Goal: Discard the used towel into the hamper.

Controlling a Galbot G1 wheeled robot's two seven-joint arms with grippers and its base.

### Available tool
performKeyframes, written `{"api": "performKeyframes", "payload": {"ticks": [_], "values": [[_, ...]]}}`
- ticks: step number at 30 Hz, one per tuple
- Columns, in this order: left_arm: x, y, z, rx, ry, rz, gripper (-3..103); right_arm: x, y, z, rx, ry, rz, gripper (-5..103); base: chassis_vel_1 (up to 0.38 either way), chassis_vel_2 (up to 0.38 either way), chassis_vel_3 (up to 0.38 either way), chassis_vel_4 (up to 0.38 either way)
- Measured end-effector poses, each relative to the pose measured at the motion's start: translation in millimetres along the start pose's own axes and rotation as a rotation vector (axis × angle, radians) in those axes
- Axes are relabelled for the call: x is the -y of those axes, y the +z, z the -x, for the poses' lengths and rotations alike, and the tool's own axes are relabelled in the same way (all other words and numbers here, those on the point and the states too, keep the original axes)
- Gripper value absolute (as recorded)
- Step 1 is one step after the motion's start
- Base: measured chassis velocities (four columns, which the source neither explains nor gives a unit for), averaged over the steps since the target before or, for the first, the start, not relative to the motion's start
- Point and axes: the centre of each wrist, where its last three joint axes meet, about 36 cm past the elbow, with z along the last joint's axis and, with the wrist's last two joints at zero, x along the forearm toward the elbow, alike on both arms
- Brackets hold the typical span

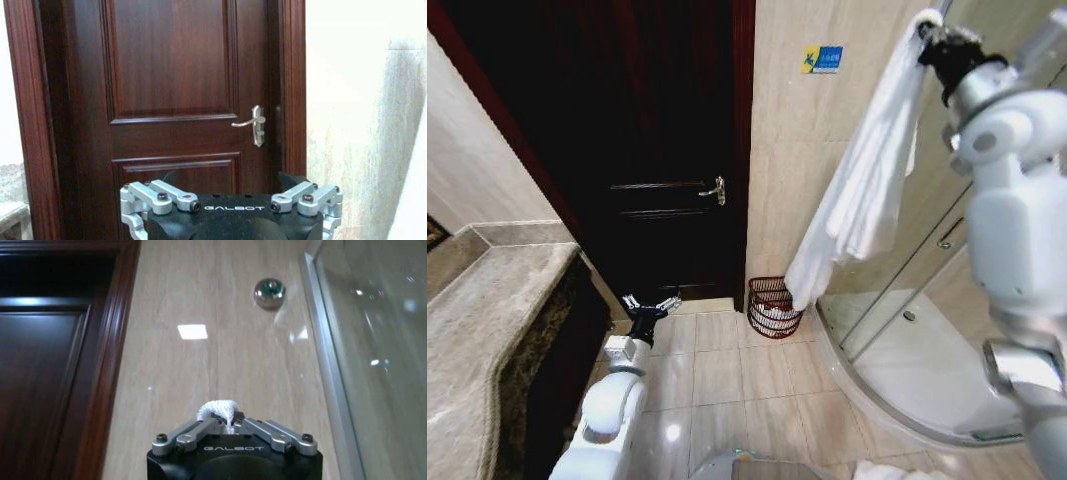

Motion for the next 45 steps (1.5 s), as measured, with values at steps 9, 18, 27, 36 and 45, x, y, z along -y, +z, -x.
{"api": "performKeyframes", "payload": {"ticks": [9,18,27,36,45], "values": [[0.0,0.0,0.0,0.000,0.001,0.000,100,-10.0,-2.3,55.3,-0.008,0.023,-0.097,2,0.000,0.000,0.000,0.000],[0.0,0.0,0.0,0.000,0.001,0.000,100,-7.4,-1.3,91.8,0.007,0.071,-0.173,2,0.000,0.000,0.000,0.000],[0.0,0.0,0.0,0.000,0.001,0.000,100,-22.7,1.3,87.7,0.008,0.059,-0.158,2,0.000,0.000,0.000,0.000],[0.0,0.0,0.0,0.000,0.001,0.000,100,-12.7,18.6,82.3,-0.021,0.080,-0.138,2,0.000,0.000,0.000,0.000],[0.0,0.0,0.0,0.000,0.001,0.000,100,-8.9,29.7,70.6,-0.037,0.070,-0.134,2,-0.017,0.020,0.021,-0.016]]}}
